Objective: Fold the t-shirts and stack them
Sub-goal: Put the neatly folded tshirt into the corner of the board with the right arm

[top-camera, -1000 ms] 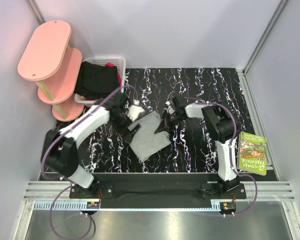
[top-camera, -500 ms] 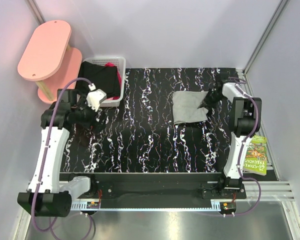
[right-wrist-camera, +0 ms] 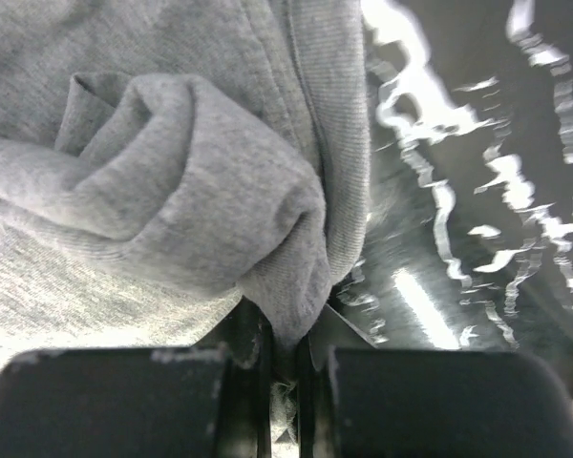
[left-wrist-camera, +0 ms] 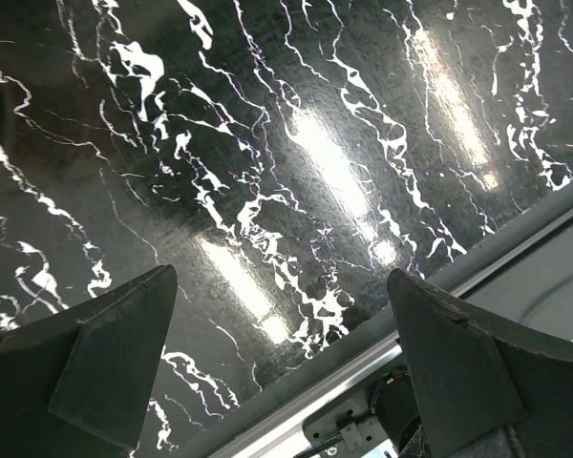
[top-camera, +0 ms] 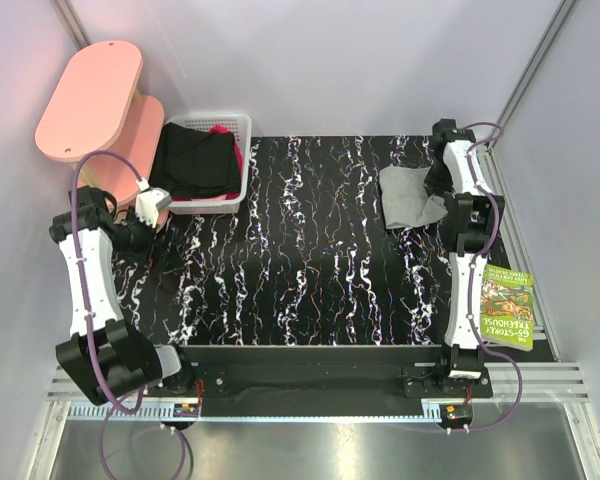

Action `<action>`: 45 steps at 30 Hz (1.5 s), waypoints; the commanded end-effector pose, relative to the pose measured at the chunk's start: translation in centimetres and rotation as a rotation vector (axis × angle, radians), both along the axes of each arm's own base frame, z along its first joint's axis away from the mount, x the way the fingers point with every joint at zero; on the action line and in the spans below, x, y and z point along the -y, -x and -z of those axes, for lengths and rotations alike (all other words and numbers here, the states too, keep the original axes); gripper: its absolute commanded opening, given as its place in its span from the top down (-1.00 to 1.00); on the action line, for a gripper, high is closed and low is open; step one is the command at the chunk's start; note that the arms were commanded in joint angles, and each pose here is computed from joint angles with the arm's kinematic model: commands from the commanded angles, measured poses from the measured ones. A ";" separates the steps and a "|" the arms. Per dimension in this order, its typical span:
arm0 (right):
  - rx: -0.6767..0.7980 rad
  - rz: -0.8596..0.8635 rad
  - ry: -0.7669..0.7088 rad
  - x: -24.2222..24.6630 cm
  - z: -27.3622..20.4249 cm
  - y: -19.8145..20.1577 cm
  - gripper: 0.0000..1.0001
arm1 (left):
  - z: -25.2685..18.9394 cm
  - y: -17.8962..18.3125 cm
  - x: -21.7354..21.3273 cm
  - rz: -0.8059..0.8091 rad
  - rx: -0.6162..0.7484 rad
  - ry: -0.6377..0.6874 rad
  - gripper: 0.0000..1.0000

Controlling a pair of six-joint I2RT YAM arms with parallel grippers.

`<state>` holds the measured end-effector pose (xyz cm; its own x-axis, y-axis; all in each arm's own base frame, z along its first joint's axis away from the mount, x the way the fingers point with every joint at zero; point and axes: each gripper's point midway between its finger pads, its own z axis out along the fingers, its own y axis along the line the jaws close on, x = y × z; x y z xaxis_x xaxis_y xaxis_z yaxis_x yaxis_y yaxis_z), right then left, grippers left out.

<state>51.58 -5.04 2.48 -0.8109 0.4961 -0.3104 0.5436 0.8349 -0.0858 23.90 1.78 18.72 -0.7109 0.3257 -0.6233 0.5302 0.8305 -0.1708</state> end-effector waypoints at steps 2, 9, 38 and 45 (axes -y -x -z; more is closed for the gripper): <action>-0.130 0.103 0.116 5.5 2.0 2.1 1.00 | -1.8 -0.6 -0.1 0.060 0.085 0.057 -0.95; -0.049 0.167 0.040 7.8 2.6 0.4 1.00 | -1.5 -0.7 -0.2 0.073 0.067 0.084 -0.95; 0.327 -0.081 -0.357 -6.0 -14.2 -1.5 -0.99 | -2.3 0.1 0.5 0.059 0.075 0.108 -0.96; 0.150 -0.031 -0.479 -7.6 -6.0 -0.8 -0.99 | -2.5 0.5 -0.2 0.043 0.078 0.084 -0.96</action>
<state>52.29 2.76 12.97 -0.7876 0.5423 -0.2925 0.4363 0.8261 0.3566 23.55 2.04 19.56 -0.6890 0.2916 -0.6635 0.5621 0.7929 -0.2352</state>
